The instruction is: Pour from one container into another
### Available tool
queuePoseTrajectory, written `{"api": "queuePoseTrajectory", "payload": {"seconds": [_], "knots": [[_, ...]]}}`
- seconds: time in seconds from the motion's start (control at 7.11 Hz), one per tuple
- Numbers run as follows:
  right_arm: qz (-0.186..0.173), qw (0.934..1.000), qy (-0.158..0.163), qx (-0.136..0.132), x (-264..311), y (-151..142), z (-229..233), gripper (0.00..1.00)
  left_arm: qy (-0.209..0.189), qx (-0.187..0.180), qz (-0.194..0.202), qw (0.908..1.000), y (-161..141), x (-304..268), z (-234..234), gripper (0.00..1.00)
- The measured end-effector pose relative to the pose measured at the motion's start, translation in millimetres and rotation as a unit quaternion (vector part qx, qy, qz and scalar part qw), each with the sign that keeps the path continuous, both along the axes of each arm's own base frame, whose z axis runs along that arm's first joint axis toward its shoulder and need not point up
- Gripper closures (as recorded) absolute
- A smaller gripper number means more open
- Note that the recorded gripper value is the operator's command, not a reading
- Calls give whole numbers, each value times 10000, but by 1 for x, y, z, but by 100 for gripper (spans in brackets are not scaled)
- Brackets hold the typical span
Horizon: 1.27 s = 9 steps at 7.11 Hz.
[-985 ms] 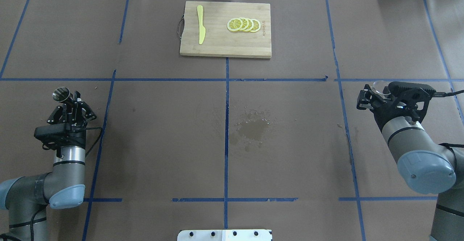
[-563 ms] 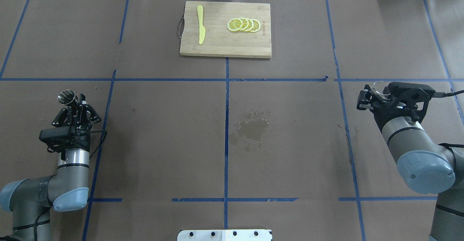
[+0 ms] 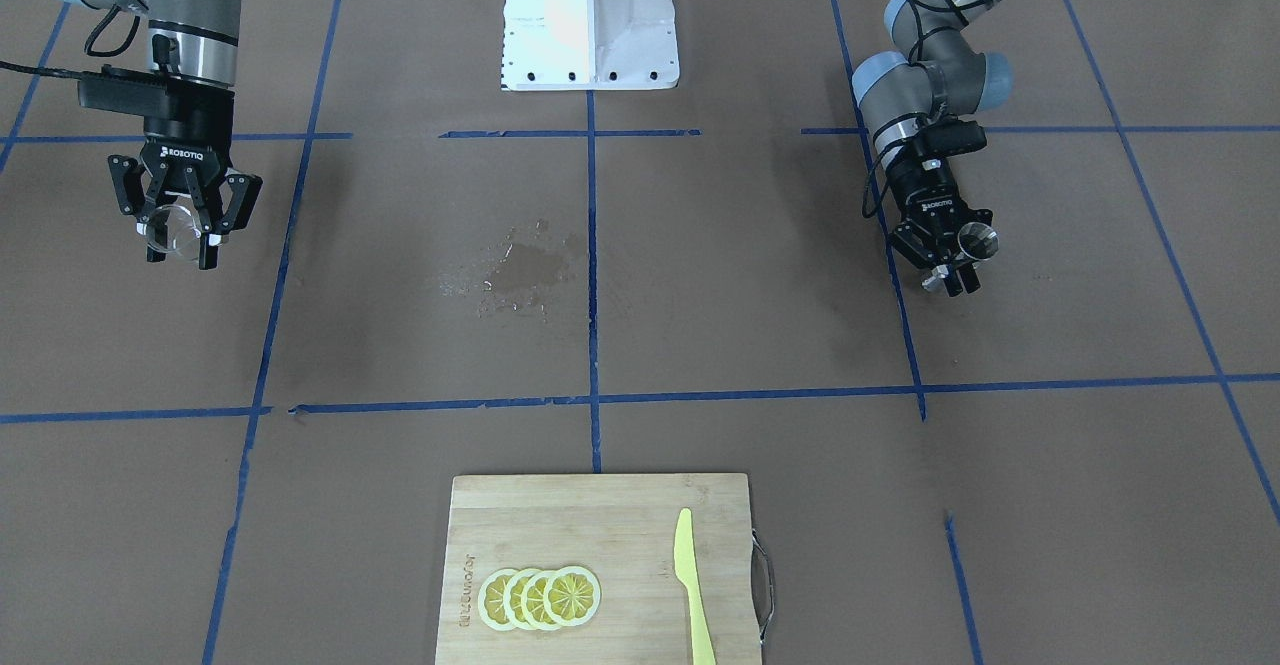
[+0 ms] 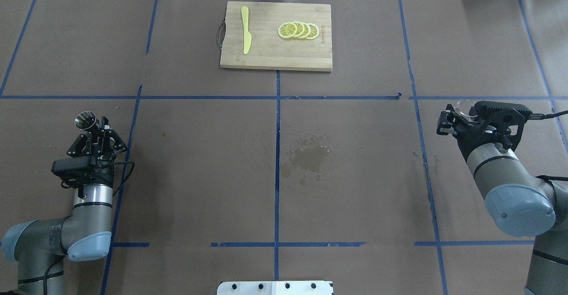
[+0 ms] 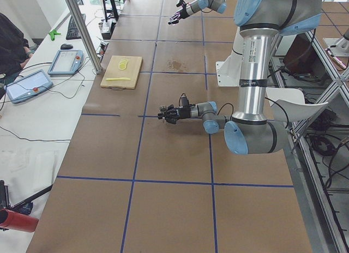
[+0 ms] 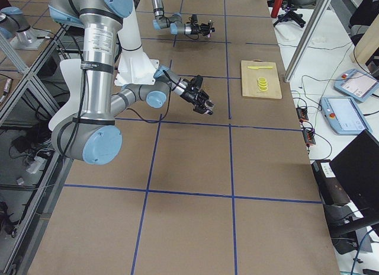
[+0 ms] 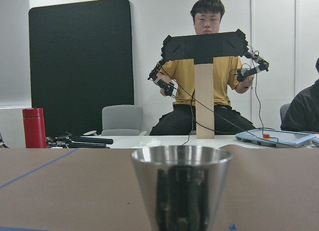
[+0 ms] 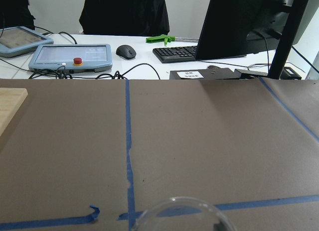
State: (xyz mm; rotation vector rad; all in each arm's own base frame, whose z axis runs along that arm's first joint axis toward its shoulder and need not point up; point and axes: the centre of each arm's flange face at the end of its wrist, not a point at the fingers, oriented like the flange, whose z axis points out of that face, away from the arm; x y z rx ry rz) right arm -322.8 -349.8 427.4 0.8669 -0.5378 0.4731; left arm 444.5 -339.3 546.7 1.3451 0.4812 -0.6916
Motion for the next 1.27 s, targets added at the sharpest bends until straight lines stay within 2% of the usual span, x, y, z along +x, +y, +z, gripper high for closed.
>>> {"api": "queuePoseTrajectory", "payload": {"seconds": [0.56, 1.27], "knots": [[126, 9998, 50, -165, -7, -2, 27, 100, 51, -31, 60, 10000, 2, 2, -5, 78], [306, 9991, -4, -304, -13, -3, 48, 100, 93, -101, 135, 9998, 3, 4, -6, 59]]}}
